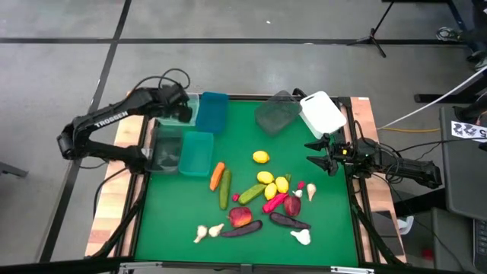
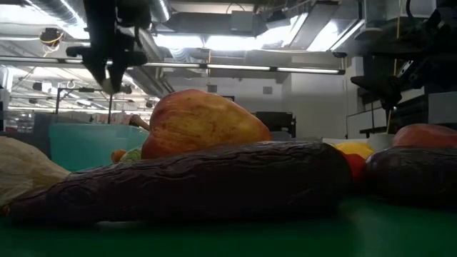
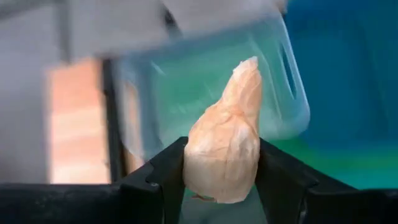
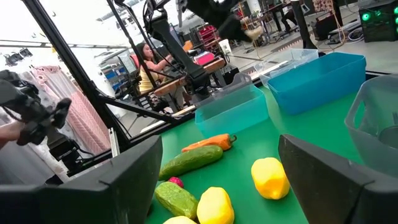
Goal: Sort produce into baskets
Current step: Put the white garlic into the left black bin
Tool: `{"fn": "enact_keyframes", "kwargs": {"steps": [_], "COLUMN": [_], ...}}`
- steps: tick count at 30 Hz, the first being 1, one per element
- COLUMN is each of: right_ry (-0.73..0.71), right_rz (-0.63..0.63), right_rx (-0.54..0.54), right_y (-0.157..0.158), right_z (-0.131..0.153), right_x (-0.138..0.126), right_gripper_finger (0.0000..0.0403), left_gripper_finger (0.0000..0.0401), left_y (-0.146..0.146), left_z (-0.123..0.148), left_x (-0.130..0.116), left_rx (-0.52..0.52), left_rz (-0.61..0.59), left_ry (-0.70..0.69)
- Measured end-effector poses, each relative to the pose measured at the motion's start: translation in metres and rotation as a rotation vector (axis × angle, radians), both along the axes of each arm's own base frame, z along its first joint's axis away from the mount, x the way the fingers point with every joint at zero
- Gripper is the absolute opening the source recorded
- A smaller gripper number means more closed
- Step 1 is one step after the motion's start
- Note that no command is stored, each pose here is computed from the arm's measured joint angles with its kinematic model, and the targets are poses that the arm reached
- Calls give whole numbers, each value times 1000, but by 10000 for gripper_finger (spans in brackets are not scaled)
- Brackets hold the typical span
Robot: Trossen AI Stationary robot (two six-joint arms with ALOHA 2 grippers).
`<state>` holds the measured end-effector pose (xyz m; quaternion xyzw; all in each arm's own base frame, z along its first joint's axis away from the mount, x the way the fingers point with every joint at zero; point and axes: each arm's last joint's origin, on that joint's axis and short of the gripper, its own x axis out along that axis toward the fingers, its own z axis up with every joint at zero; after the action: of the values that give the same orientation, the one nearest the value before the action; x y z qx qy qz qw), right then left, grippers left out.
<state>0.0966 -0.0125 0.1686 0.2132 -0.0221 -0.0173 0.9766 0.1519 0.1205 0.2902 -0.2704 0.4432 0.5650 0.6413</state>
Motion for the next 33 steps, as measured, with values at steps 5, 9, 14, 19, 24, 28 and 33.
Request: {"fn": "enact_keyframes", "kwargs": {"steps": [5, 9, 14, 19, 24, 28, 33], "right_ry": [0, 1, 2, 2, 2, 2, 2], "right_rz": [-1, -1, -2, -2, -2, -3, -1], "right_rx": [-26, -36, -51, -68, -69, -74, -74], "right_y": [0, 0, 0, 0, 0, 0, 0], "right_z": [0, 0, 0, 0, 0, 0, 0], "right_x": [0, 0, 0, 0, 0, 0, 0], "right_gripper_finger": [319, 319, 319, 319, 319, 319, 319], "left_gripper_finger": [162, 162, 162, 162, 172, 202, 251], "left_y": [-18, -32, -48, -62, -71, -76, -80], "left_z": [-16, -27, -39, -41, -41, -41, -41], "left_x": [1, 0, 1, 4, 5, 6, 7], "left_rx": [-173, -216, -238, -238, -239, -237, -237], "left_rz": [-48, -24, 10, -9, -24, -49, -93], "left_ry": [16, 65, 96, 103, 116, 119, 129]}}
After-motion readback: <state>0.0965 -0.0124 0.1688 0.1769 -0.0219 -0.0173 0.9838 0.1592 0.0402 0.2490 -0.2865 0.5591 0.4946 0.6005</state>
